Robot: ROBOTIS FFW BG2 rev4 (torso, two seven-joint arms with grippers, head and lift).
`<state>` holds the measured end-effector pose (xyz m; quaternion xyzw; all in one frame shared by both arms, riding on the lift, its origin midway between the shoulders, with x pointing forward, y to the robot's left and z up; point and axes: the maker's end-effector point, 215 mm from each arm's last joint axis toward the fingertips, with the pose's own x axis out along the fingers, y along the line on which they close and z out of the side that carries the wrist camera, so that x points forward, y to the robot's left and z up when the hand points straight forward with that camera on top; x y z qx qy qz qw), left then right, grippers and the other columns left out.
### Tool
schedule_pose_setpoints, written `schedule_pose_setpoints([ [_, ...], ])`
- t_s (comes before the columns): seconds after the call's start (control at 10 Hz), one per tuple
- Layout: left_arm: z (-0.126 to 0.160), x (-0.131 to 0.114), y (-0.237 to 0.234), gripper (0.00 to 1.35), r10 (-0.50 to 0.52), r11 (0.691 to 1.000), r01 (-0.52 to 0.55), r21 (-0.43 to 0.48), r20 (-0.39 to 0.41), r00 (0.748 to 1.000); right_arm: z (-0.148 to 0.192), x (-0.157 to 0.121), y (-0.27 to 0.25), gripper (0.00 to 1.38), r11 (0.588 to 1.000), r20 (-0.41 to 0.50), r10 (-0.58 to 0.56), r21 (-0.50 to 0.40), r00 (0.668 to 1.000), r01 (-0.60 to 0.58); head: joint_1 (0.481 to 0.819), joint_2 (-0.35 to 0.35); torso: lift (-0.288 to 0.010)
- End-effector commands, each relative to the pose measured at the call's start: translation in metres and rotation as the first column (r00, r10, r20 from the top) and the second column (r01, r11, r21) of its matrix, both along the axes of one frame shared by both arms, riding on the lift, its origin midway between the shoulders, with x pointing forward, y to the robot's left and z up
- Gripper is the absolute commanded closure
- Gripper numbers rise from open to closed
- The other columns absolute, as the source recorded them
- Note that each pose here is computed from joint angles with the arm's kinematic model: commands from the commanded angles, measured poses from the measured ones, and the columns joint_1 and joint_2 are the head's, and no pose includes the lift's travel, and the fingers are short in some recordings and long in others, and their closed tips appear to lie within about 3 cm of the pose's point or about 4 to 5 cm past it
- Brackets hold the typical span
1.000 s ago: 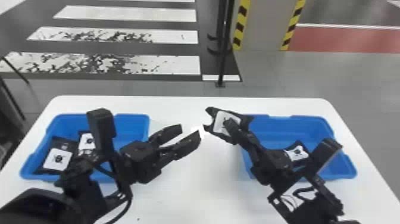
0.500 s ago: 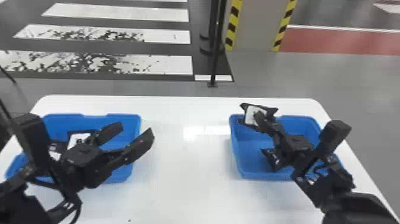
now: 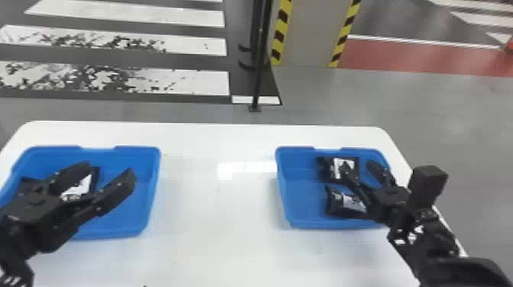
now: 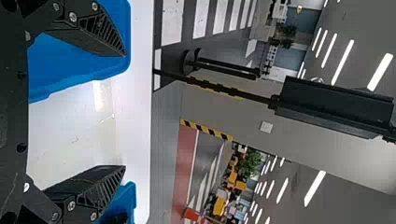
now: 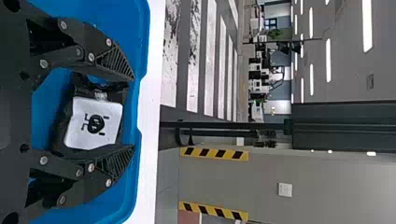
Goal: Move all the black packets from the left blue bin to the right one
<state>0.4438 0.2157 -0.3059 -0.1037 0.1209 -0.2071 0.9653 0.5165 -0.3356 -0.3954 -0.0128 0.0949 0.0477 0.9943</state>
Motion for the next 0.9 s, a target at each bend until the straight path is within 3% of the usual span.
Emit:
schedule_pose_setpoints([
  [0.0,0.001,0.006,0.017,0.19,0.032,0.999,-0.032,0.038,0.0,0.999,0.025,-0.031,0.018,0.16,1.0,0.041,0.009,-0.014,0.999,-0.008,0.695,-0.146,-0.14],
  [0.4,-0.039,0.04,0.062,0.19,0.116,0.98,-0.095,0.176,-0.113,0.987,0.05,-0.085,0.084,0.16,0.994,0.106,0.067,0.084,0.992,-0.076,0.695,-0.032,-0.14],
  [0.8,-0.086,0.075,0.097,0.19,0.247,0.947,-0.182,0.264,-0.239,0.939,0.051,-0.11,0.14,0.17,0.965,0.092,0.146,0.206,0.985,-0.163,0.695,0.104,-0.14],
])
